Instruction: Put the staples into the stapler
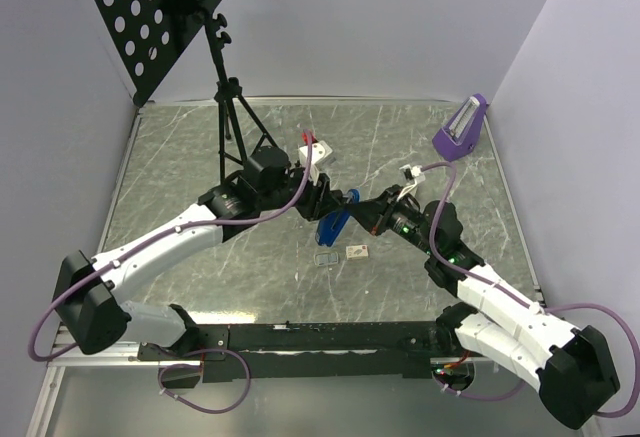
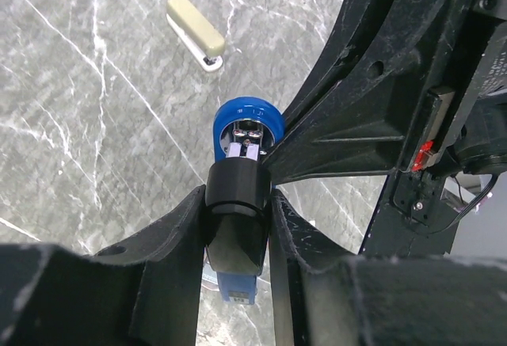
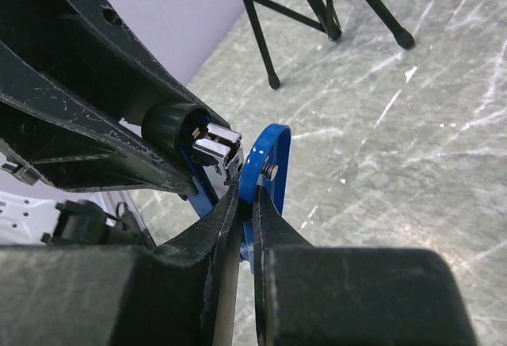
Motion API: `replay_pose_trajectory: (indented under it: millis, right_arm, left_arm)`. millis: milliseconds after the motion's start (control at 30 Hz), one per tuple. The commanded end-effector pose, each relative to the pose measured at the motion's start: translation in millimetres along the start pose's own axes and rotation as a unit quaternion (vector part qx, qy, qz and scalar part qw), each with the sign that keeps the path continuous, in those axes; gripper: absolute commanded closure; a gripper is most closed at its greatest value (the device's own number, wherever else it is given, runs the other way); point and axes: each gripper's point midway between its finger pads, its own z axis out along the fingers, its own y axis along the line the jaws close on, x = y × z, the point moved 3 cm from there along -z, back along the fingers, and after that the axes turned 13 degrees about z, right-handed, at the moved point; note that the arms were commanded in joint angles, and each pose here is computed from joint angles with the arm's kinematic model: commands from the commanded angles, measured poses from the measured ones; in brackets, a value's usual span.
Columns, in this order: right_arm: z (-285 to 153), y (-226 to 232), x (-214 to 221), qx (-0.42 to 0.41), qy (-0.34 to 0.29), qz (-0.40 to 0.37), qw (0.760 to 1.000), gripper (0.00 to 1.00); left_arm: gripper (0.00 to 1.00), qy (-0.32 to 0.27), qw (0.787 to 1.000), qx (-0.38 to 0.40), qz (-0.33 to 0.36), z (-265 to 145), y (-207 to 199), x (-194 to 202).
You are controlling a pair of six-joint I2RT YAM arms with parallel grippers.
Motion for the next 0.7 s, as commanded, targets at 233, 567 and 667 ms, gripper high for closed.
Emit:
replay_pose_trajectory:
  millis: [233,567,667]
  right_arm:
    - [1.1,34.8,-37.4,-0.046,-0.096,-0.001,0.994,0.72]
    - [13.1,34.0,-29.1,-0.027,-0.071,-0.022,0.997,0.76]
    - [19.0,34.3,-23.6,-0.019,-0.058,-0.029,0.998,0.70]
  left_arm:
    - [0.99,-0.050,0.997,0.030,0.042,-8.6,-23.7,-30.4]
    - [0.99,-0.060,0.996,0.028,0.053,-9.7,-28.7,-40.0]
    - [0.99,-0.066,0.996,0.027,0.051,-9.2,-28.8,-42.3]
